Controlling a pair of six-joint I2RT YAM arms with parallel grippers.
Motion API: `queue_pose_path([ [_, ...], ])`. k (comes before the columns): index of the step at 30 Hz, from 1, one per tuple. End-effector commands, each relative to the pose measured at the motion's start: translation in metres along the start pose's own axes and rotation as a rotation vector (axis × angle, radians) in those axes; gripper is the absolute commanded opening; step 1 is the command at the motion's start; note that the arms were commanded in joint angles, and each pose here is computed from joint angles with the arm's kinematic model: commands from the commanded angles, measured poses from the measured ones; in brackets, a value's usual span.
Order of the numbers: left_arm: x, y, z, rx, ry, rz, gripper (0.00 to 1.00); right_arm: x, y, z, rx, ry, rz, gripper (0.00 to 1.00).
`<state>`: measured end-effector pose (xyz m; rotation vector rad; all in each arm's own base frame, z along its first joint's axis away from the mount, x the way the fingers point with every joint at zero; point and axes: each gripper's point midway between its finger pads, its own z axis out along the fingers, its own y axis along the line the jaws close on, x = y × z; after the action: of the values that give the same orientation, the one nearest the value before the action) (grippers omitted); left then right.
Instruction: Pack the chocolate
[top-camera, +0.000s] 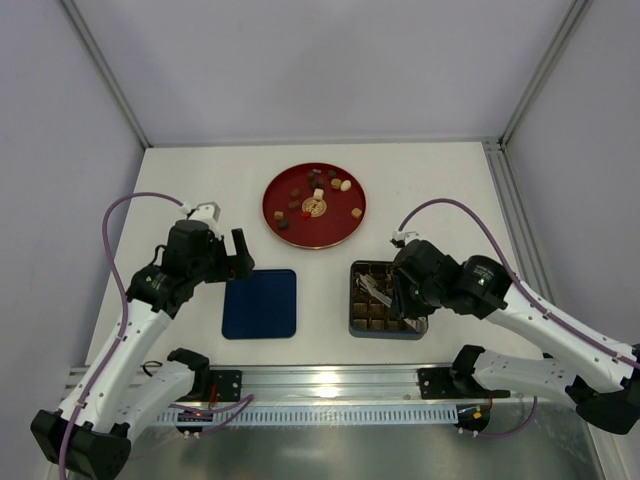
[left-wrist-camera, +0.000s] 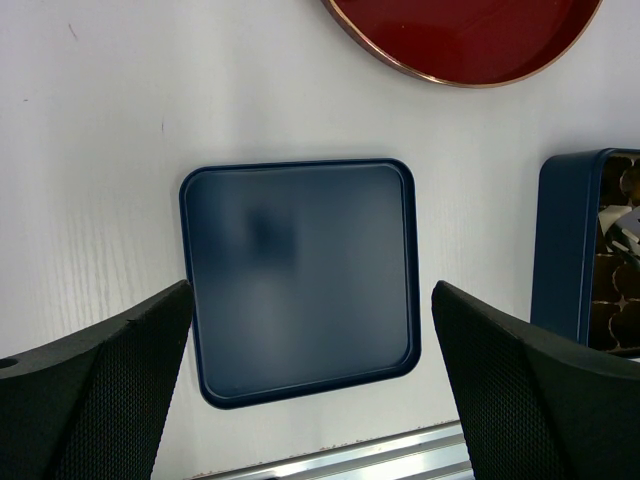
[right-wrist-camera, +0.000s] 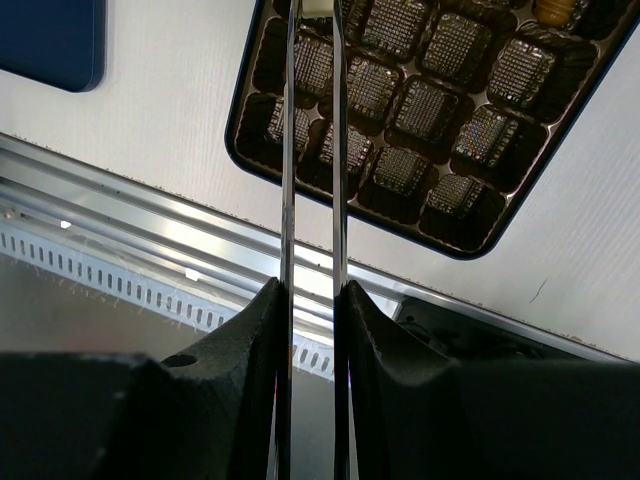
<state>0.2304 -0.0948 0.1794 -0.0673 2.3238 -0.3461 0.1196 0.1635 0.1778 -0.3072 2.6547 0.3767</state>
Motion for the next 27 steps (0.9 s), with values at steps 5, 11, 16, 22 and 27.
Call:
queue_pose_path([
  [5, -0.0033, -0.0002, 0.0009, -0.001, -0.012, 0.016, 1.00, -0.0078, 0.0047, 0.0021, -0.009, -0.039, 0.009, 0.29],
  [11, -0.0030, -0.0003, 0.0012, -0.002, -0.011, 0.016, 0.99, -0.0086, 0.0047, 0.0008, -0.011, -0.044, 0.009, 0.34],
  [16, -0.0030, -0.0002, 0.0012, -0.002, -0.011, 0.017, 1.00, -0.0086, 0.0050, 0.0017, -0.008, -0.043, 0.006, 0.35],
  [22, -0.0030, -0.0003, 0.0005, -0.001, -0.013, 0.016, 1.00, -0.0092, 0.0050, 0.0015, -0.009, -0.045, 0.009, 0.35],
  [27, -0.0033, 0.0003, 0.0006, -0.003, -0.014, 0.015, 1.00, -0.0091, 0.0062, 0.0021, -0.012, -0.043, 0.006, 0.35],
])
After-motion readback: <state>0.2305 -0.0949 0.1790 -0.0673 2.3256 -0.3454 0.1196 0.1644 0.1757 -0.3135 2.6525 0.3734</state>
